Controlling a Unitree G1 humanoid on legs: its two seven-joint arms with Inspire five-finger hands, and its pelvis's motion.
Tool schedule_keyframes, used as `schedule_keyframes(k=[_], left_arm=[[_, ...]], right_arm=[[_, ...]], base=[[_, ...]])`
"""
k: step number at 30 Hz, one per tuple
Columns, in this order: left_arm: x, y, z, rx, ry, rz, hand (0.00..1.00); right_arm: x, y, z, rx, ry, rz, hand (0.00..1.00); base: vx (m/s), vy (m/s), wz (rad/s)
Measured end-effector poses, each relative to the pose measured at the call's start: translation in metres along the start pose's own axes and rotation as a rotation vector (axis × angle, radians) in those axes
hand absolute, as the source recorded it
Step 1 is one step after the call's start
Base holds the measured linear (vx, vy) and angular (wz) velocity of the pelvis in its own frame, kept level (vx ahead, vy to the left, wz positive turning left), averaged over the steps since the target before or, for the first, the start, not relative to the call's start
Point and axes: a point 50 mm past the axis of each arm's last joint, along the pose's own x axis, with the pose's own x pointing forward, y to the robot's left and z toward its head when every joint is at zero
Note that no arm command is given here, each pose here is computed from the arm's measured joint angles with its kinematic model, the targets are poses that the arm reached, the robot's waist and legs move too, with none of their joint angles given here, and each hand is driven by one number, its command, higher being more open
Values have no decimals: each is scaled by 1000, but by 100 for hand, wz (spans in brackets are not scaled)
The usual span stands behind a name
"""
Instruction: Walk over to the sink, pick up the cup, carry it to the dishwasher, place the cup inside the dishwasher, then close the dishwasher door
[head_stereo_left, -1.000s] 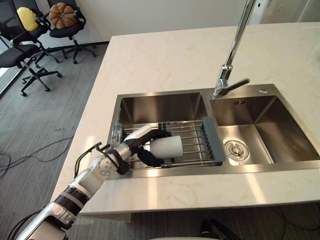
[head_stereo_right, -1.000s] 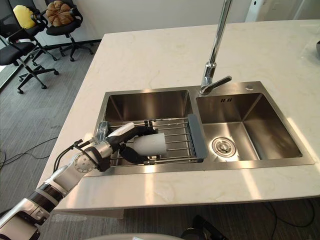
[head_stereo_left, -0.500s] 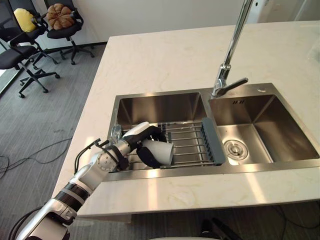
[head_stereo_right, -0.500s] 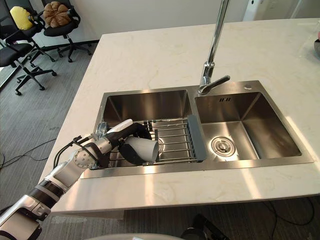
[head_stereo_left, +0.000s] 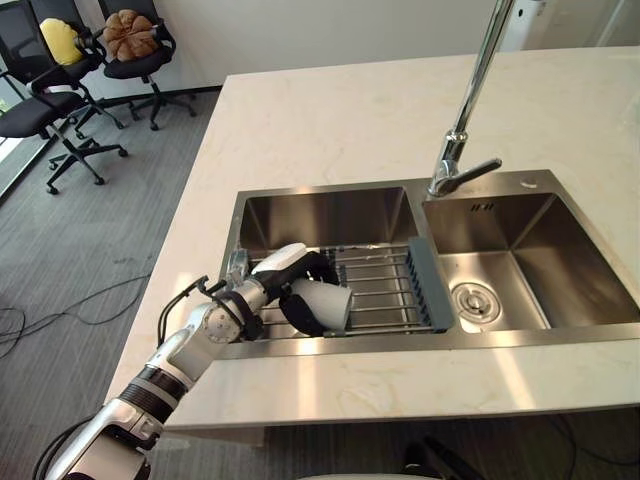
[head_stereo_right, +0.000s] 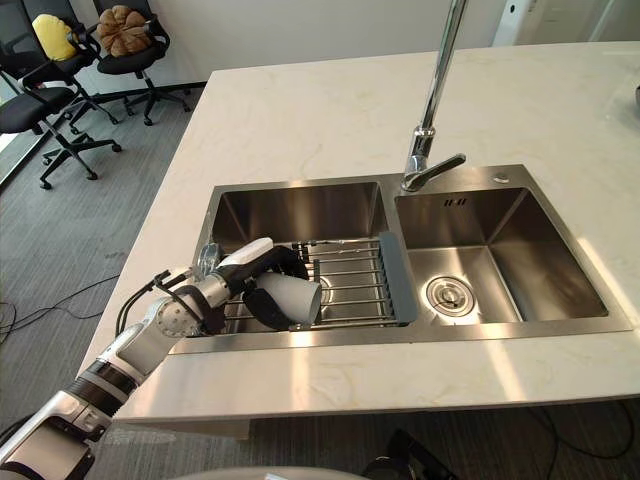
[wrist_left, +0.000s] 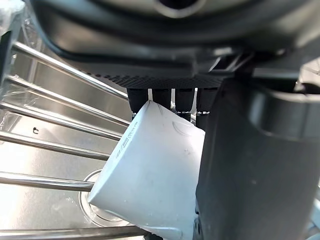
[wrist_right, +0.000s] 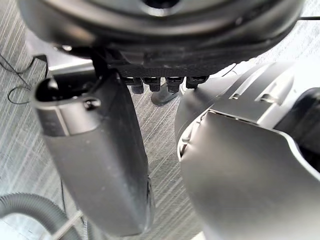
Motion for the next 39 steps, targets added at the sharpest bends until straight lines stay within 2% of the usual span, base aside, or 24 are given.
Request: schedule_keyframes(k=[10, 11, 28, 34, 39], left_arm=[[6, -8, -4, 76, 63, -92, 100], [6, -8, -4, 77, 64, -109, 0], [15, -4, 1, 120, 55, -112, 0], [5, -9, -6, 48, 33, -6, 0], [-15, -11, -4, -75, -6, 142, 0]], right_arm=[[1, 5, 3, -58, 11, -9, 100], [1, 5, 3, -78, 15, -9, 100], [2, 9, 7, -132, 16, -1, 100], [2, 9, 7, -132, 15, 4, 100], [1, 7, 9, -101, 7, 14, 100]], base=[[-36, -22, 1], [-33, -20, 0], [-18, -10, -2], [0, 0, 0], [1, -2, 12]])
